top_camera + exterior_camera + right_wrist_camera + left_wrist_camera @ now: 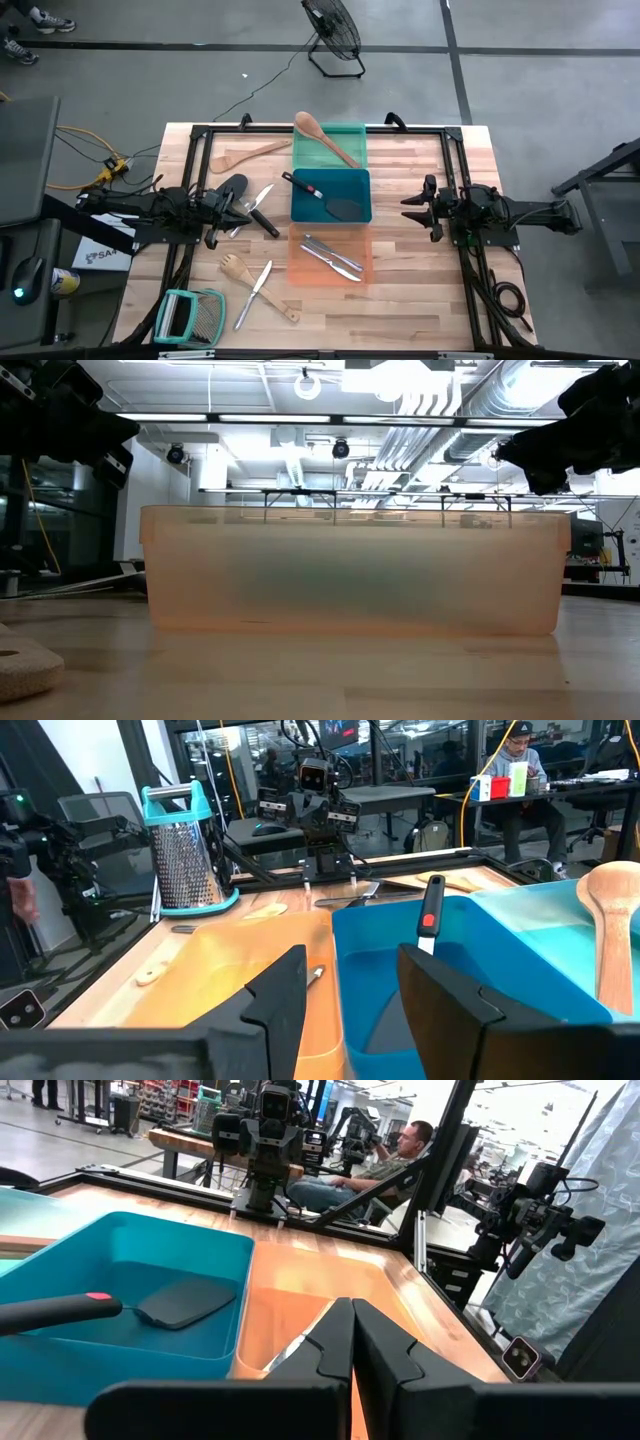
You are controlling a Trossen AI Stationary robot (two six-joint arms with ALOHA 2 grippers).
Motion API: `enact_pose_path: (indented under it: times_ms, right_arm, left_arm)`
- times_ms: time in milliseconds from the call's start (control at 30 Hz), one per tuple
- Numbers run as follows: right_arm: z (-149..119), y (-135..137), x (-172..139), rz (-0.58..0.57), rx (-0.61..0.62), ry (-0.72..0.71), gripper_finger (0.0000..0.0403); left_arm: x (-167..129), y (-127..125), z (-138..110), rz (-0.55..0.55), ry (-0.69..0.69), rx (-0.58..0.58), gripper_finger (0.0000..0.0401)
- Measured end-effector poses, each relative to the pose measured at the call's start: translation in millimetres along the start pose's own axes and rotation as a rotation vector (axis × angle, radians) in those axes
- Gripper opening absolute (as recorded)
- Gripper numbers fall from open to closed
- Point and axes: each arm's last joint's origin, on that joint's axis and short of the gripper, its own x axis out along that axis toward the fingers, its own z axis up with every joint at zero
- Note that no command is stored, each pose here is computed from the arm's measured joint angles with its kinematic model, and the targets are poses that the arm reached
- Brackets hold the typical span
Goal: Pick & Place Kitchen Items
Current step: Put the silver knife into the orange bin
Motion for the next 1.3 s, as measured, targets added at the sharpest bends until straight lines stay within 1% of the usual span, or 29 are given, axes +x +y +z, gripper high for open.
enact_pose_path:
  times_ms: [433, 567, 700, 833, 1000, 1100, 1167, 1233, 1300]
  right_arm:
    - [0, 0, 0, 0.000, 0.000, 0.000, 0.0149]
    - [0, 0, 0, 0.000, 0.000, 0.000, 0.0149]
    - [0, 0, 0, 0.000, 0.000, 0.000, 0.0149]
    - [0, 0, 0, 0.000, 0.000, 0.000, 0.0149]
    - [0, 0, 0, 0.000, 0.000, 0.000, 0.0149]
    - [0, 0, 0, 0.000, 0.000, 0.000, 0.0149]
    - [0, 0, 0, 0.000, 0.000, 0.001, 0.0149]
    - [0, 0, 0, 0.000, 0.000, 0.000, 0.0149]
    - [0, 0, 0, 0.000, 0.000, 0.000, 0.0149]
  left_arm:
    - [0, 0, 0, 0.000, 0.000, -0.002, 0.0000]
    - [0, 0, 0, 0.000, 0.000, -0.050, 0.0000]
    - [0, 0, 0, 0.000, 0.000, -0.067, 0.0000]
    - [0, 1, 0, 0.019, -0.010, -0.137, 0.0000]
    - [0, 0, 3, 0.018, -0.041, -0.150, 0.0000]
    - [-2, 1, 7, 0.096, -0.043, -0.173, 0.0001]
    - [-4, 2, 11, 0.185, -0.008, -0.177, 0.0008]
    - [-8, 4, 15, 0.286, 0.024, -0.178, 0.0023]
    - [-10, 4, 20, 0.372, 0.050, -0.207, 0.0044]
